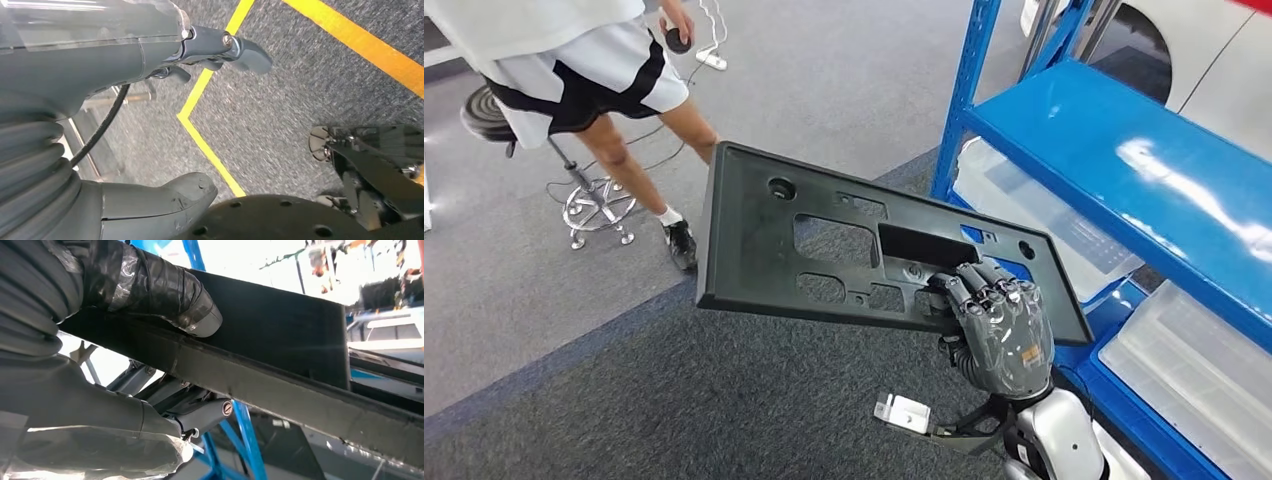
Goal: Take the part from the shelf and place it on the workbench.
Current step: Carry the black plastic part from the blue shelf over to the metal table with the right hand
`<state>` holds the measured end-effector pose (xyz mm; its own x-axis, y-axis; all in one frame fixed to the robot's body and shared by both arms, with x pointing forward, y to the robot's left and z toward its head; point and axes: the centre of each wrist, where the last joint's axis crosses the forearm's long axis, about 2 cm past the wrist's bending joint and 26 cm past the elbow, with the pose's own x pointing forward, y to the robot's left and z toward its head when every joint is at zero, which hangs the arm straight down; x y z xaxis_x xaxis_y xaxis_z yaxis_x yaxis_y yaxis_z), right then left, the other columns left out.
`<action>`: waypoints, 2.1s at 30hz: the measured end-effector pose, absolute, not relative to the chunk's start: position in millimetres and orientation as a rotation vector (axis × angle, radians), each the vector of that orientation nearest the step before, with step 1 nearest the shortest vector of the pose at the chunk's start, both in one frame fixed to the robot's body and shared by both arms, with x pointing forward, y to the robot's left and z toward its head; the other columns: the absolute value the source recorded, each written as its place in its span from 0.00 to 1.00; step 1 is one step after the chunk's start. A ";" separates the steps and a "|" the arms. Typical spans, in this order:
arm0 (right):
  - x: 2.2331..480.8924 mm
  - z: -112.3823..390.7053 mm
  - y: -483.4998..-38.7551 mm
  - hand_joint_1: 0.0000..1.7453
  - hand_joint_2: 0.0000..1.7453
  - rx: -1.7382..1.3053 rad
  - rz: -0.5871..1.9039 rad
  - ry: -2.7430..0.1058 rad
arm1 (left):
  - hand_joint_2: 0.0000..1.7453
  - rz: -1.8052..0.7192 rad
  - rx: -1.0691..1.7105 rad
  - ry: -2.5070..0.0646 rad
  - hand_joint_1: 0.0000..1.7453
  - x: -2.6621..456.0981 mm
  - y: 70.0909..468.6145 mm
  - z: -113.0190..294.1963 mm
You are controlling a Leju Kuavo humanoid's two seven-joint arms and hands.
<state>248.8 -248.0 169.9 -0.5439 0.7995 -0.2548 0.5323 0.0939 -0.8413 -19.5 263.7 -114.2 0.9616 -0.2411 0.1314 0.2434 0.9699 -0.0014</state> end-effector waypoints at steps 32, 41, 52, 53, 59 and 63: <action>249.8 163.3 -277.6 0.97 1.00 -1.202 1.574 -1.790 | 1.00 -0.262 -0.007 -0.113 0.00 -19.3 265.0 -114.2; 252.4 164.9 -282.2 0.97 1.00 -1.194 1.588 -1.761 | 1.00 -0.261 -0.011 -0.105 0.00 -19.1 265.8 -114.2; 255.1 167.2 -283.8 0.97 1.00 -1.196 1.597 -1.756 | 1.00 -0.278 -0.004 -0.098 0.00 -21.7 270.2 -114.4; 254.6 166.3 -284.2 0.97 1.00 -1.193 1.599 -1.753 | 1.00 -0.278 -0.004 -0.100 0.00 -20.8 270.2 -114.4; 252.7 163.7 -284.4 0.97 1.00 -1.183 1.608 -1.747 | 1.00 -0.278 -0.004 -0.100 0.00 -20.5 270.1 -114.4; 250.7 162.7 -284.9 0.97 1.00 -1.181 1.607 -1.743 | 1.00 -0.279 -0.004 -0.098 0.00 -22.1 270.3 -114.4</action>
<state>250.7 -284.9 162.7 -0.5071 0.8390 -0.1973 0.2649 -0.0662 -0.9620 -22.1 270.3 -114.4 0.9566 -0.2748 0.0971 0.2752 0.9613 0.0094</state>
